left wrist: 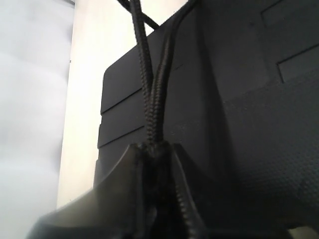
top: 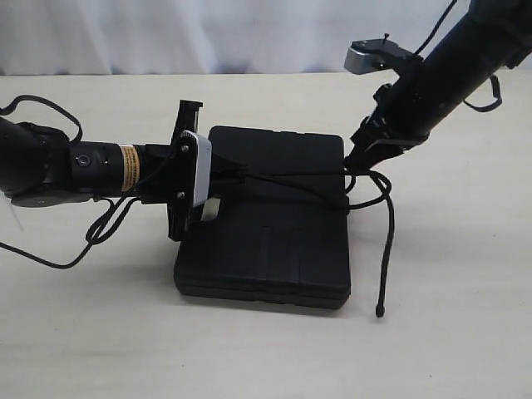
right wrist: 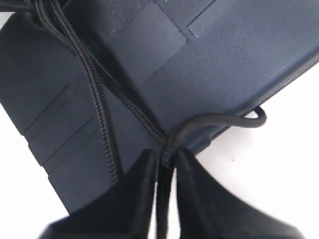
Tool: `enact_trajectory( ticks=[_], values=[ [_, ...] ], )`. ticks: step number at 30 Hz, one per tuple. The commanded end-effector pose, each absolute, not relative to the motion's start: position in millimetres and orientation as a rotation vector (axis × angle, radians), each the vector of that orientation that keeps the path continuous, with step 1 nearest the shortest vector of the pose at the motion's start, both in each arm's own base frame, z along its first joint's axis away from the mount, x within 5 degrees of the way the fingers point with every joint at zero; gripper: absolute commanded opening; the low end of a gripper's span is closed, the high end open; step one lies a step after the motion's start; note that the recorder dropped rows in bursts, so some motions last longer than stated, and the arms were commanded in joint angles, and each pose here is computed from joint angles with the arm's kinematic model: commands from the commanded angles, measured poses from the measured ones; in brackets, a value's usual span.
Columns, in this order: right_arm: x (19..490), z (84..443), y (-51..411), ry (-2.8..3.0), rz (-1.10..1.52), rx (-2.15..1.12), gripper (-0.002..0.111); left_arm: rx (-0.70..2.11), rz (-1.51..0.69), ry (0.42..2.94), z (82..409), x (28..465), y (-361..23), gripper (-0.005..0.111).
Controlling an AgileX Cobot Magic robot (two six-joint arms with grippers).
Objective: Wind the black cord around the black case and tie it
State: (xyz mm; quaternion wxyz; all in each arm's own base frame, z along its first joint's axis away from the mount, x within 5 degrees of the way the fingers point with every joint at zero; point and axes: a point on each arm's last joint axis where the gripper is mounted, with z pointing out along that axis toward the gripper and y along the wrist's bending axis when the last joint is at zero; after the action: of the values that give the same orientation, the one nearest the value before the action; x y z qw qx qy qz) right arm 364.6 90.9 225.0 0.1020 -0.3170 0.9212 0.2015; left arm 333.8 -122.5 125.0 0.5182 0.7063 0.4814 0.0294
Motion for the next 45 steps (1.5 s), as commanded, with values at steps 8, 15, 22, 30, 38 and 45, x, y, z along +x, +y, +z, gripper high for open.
enact_trajectory(
  ticks=[8, 15, 22, 30, 38, 45],
  values=[
    [372, 268, 79, 2.744, 0.374, -0.678, 0.049, 1.661, 0.050, 1.185, 126, 334, -123, 0.000],
    [336, 307, 61, 2.808, 0.175, -0.644, 0.037, 1.645, 0.035, 1.210, 126, 334, -123, 0.000],
    [300, 261, 59, 2.956, 0.255, -0.767, 0.037, 1.627, 0.017, 1.234, 126, 334, -123, 0.000],
    [298, 228, 59, 2.828, 0.222, -0.907, 0.037, 1.626, 0.016, 1.236, 126, 334, -123, 0.000],
    [308, 219, 66, 2.564, 0.217, -1.026, 0.037, 1.626, 0.016, 1.236, 126, 334, -123, 0.000],
    [309, 193, 69, 2.582, 0.288, -1.033, 0.033, 1.627, 0.013, 1.230, 126, 334, -123, 0.000]
  ],
)
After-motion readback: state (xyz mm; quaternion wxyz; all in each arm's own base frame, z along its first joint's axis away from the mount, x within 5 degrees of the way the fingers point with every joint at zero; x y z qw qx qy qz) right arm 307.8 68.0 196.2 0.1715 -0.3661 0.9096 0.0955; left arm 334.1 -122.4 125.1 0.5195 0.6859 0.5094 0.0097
